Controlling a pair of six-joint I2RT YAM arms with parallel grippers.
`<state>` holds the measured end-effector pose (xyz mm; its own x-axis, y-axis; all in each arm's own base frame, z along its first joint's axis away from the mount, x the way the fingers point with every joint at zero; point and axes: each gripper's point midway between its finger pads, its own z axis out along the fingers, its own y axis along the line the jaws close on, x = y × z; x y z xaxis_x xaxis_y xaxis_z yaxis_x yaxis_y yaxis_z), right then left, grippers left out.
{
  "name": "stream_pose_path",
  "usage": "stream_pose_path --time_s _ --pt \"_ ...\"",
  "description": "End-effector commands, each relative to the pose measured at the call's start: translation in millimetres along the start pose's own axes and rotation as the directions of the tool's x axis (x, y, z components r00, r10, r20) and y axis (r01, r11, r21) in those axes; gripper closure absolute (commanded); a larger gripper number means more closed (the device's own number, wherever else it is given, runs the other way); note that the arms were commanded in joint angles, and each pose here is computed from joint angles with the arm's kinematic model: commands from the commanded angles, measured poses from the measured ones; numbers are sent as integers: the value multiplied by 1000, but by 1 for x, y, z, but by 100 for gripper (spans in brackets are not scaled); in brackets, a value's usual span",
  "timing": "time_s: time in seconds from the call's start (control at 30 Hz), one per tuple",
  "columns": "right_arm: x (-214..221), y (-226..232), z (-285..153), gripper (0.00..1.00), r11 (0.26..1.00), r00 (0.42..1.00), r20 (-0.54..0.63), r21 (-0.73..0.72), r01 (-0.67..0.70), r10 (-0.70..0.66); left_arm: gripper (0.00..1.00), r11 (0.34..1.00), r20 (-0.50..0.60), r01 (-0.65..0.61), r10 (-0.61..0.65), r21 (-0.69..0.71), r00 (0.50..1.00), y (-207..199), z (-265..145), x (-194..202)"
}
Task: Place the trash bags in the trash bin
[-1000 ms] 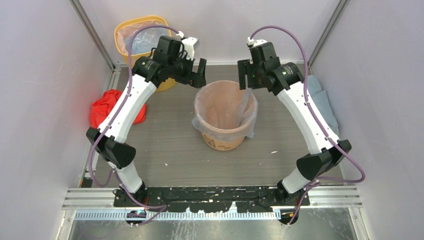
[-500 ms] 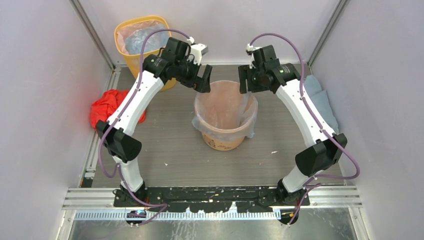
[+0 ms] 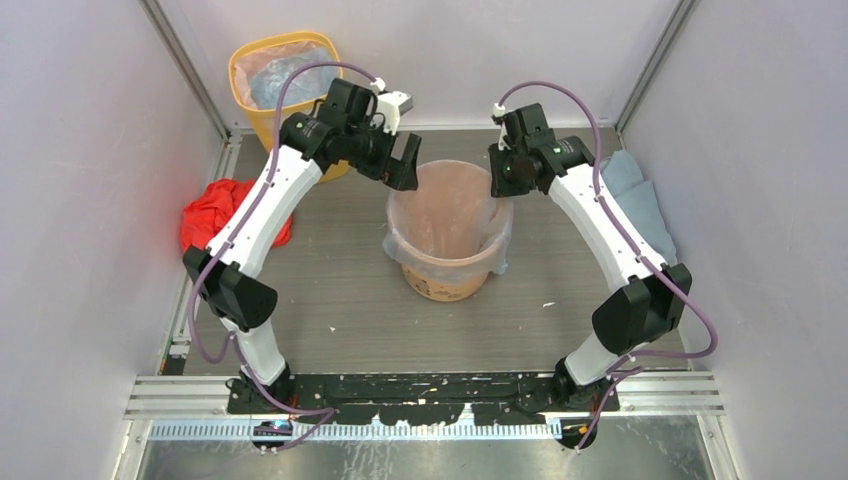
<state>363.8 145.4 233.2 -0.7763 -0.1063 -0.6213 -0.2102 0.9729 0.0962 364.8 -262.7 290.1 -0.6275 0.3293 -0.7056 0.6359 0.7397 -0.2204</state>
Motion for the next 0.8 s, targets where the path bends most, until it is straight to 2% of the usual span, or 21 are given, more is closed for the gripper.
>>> stream_pose_path --time_s 0.0,0.17,0.23,0.27,0.3,0.43,0.5,0.6,0.77 --pt "-28 7 -19 77 1000 994 112 -28 -13 16 0 1000 83 -29 28 11 996 -8 -28 -14" --pt "-27 8 -15 89 999 994 105 -31 -18 21 0 1000 88 -24 23 10 996 -9 -30 -12" --pt "-27 9 -14 91 999 994 103 -33 -19 22 0 1000 90 -19 18 12 996 -9 -31 -12" --pt "-28 9 -13 89 999 995 101 -33 -19 22 0 1000 88 -18 16 12 996 -10 -31 -11" --pt "-28 8 -13 80 999 995 99 -27 -20 22 0 1000 88 -17 16 14 996 -10 -31 -10" --pt "-32 3 -22 40 1000 992 120 -3 -30 30 0 1000 89 -13 12 14 996 -11 -33 -9" --pt "-32 1 -29 34 999 991 129 10 -33 32 0 1000 89 -12 10 14 996 -11 -34 -7" --pt "-32 -2 -42 32 999 989 143 27 -37 33 0 1000 91 -11 9 15 996 -12 -36 -6" --pt "-22 8 -55 37 999 992 126 13 -33 31 0 1000 94 -8 6 14 996 -13 -39 -5"
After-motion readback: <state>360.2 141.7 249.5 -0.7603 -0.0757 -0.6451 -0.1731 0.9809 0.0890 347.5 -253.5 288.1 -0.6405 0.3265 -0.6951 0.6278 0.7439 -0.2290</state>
